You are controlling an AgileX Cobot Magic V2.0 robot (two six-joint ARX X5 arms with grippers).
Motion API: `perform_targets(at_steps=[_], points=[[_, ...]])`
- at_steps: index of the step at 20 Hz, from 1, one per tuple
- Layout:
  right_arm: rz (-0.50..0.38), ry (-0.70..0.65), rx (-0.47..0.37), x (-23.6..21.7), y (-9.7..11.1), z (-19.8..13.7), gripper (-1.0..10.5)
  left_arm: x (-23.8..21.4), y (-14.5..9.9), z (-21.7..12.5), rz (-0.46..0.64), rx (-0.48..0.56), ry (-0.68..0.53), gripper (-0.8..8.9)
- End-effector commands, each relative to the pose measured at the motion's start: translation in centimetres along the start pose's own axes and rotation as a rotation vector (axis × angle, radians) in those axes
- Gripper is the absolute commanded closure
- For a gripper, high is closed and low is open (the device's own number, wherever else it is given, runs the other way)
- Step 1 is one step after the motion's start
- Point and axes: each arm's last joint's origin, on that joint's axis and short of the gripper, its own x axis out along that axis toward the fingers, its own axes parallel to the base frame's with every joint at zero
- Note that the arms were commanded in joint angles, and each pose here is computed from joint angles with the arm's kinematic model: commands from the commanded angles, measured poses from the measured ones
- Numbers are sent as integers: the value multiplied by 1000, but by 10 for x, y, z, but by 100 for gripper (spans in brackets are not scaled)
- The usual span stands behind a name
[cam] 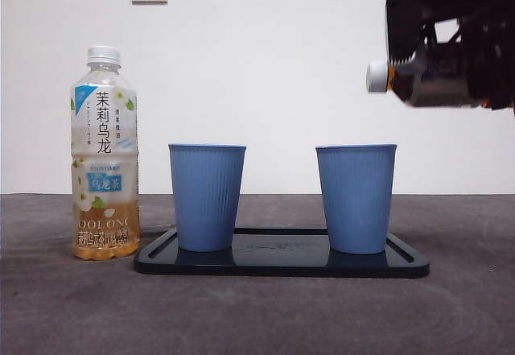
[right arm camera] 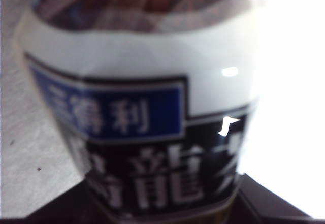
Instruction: Pour the drink into the cup
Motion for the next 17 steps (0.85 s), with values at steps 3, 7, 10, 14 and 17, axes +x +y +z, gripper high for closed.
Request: perform_targets(at_steps=[3, 7, 10, 14, 17], points=[[-46, 49, -52, 6, -1, 12, 807, -1, -1, 2, -3, 7, -12, 355], [-55, 67, -56, 8, 1, 13, 807, -1, -1, 2, -3, 3, -11, 355], [-64, 79, -59, 8, 1, 13, 807, -1, -1, 2, -3, 2, -11, 355], [-66, 82, -60, 8, 0, 13, 807, -1, -1, 2, -4, 2, -10, 355], [-67, 82, -59, 8, 0, 13, 807, -1, -1, 2, -3, 1, -9, 355]])
